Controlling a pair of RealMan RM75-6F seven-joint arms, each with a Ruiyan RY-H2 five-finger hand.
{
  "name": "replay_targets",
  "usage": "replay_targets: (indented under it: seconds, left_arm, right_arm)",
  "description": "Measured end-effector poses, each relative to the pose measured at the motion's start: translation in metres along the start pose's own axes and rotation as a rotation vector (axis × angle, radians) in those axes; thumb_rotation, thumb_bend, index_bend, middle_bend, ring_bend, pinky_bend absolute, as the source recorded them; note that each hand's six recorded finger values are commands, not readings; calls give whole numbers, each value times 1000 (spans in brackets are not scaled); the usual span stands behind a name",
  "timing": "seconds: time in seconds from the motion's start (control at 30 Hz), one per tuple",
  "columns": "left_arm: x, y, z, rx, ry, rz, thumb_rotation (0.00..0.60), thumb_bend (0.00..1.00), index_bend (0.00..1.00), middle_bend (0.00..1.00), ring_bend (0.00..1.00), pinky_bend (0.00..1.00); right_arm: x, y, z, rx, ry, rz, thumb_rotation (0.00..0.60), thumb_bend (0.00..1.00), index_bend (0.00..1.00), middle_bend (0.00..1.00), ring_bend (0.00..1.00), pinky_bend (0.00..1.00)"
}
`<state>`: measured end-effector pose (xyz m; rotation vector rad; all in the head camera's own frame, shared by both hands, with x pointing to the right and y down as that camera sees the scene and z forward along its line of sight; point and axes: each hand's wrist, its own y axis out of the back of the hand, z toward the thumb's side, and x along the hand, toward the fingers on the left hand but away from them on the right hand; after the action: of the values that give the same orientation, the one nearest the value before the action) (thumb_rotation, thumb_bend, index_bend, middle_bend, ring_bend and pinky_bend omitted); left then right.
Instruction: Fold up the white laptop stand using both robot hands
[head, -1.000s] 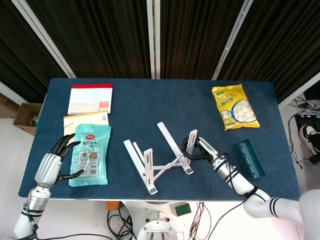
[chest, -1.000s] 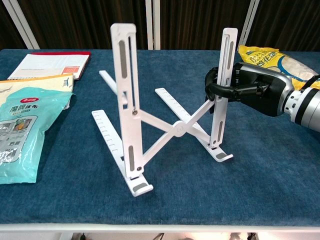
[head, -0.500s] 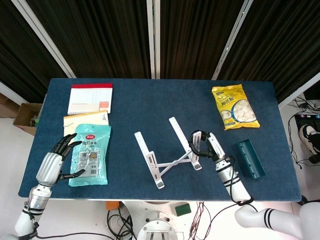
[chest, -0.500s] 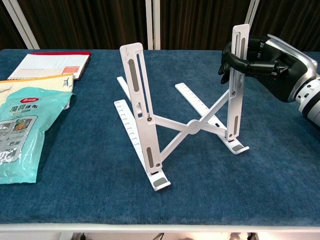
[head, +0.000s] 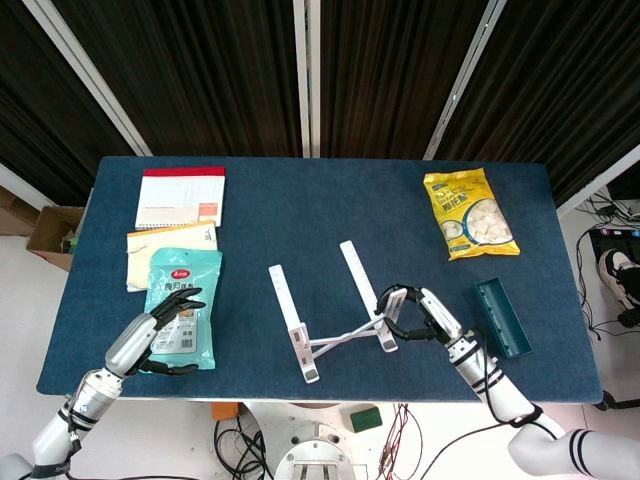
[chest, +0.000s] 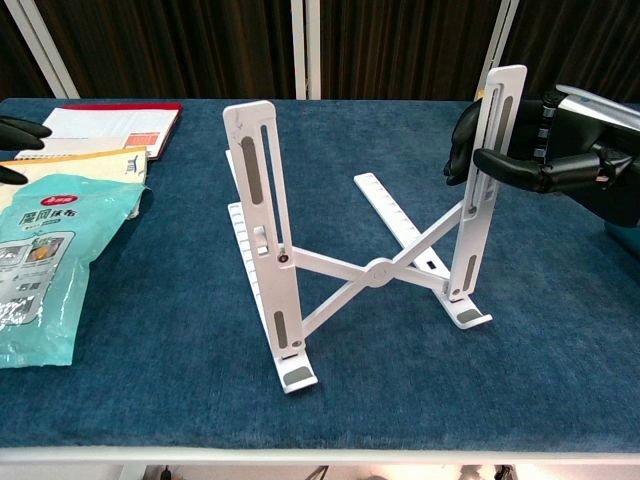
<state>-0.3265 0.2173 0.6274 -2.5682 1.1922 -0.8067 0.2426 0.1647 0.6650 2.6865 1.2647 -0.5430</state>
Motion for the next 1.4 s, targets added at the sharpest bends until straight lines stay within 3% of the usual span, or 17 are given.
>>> replay_targets:
  seconds: [0.1,0.17,0.4,0.5,0.6,0.73,0.93,1.13,1.4]
  left_arm:
    - [12,-7,11,-159,-49,-58,383,0,182,73,28,163]
    - [20,-13,17,-256,-73,-94,304,0,176,77,33,163]
    - [58,-46,36,-597,-121,-266,279,0,155,87,41,165]
    - [74,-67,43,-665,-138,-331,280,0,155,92,41,165]
    - [85,-83,44,-682,-138,-363,282,0,155,94,41,165]
    - [96,-91,42,-703,-125,-354,280,0,155,94,41,165]
    - [107,-100,49,-753,-132,-333,278,0,155,94,41,165]
    - [116,-112,64,-761,-155,-339,277,0,155,94,41,165]
    - [132,-111,70,-698,-177,-297,275,0,155,94,41,165]
  right_arm:
    - [6,-1,4,4,1,21,600,381,442,487,328,321]
    - [9,-2,6,15,5,39,600,381,409,468,314,313]
    - [19,1,16,120,15,92,600,382,310,413,272,290]
    - [24,5,17,173,1,100,600,382,270,387,249,274]
    - [28,11,16,215,-28,112,600,381,207,344,207,233]
    - [29,19,17,303,-68,139,600,382,101,255,136,172]
    - [26,28,37,418,-74,146,600,382,97,248,131,165]
    - [19,31,67,442,-17,125,600,382,96,248,132,165]
    - [14,33,67,418,-14,111,600,381,96,248,131,165]
